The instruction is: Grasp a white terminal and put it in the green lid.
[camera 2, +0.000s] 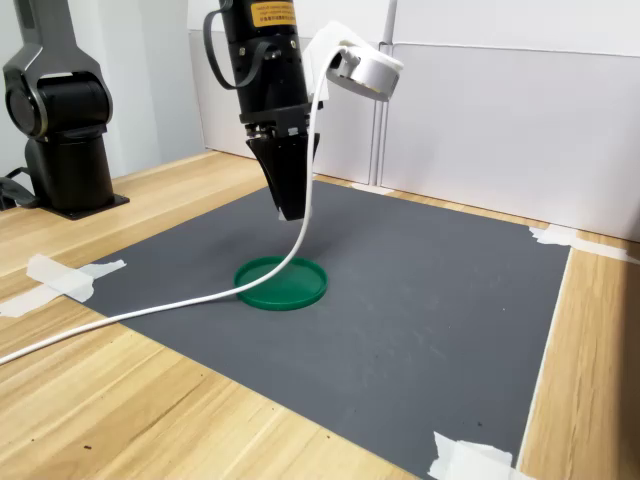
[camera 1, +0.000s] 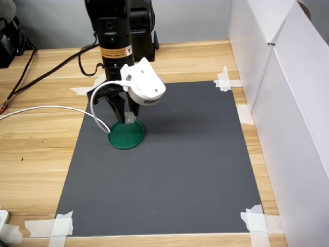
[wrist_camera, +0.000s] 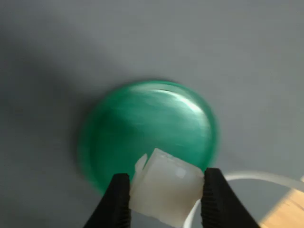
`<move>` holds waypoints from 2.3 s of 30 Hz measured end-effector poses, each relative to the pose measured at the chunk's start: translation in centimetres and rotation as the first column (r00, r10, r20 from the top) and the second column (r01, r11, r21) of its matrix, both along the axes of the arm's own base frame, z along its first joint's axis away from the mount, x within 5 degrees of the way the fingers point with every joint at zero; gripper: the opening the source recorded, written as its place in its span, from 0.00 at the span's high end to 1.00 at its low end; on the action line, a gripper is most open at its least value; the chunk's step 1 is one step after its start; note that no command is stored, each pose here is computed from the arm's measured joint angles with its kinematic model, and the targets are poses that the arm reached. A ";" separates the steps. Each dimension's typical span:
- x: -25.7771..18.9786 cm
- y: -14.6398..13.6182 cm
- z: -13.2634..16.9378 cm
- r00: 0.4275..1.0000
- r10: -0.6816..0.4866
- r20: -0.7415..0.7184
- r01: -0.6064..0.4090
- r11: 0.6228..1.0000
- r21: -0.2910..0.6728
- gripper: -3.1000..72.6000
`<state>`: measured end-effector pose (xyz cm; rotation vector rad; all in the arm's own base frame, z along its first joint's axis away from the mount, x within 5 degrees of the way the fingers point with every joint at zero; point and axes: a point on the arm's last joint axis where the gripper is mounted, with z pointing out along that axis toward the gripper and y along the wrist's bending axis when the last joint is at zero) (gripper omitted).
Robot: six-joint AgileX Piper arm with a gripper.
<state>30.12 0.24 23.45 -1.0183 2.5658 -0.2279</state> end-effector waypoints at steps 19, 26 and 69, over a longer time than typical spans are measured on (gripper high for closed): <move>1.2 -0.7 -3.8 0.987 0.110 -0.119 -0.114 0.993 -0.024 0.50; 1.4 -0.7 -4.7 0.978 0.151 -0.147 -0.157 0.987 -0.032 0.50; -10.4 0.2 17.1 0.601 -0.390 0.697 0.038 0.885 0.463 0.98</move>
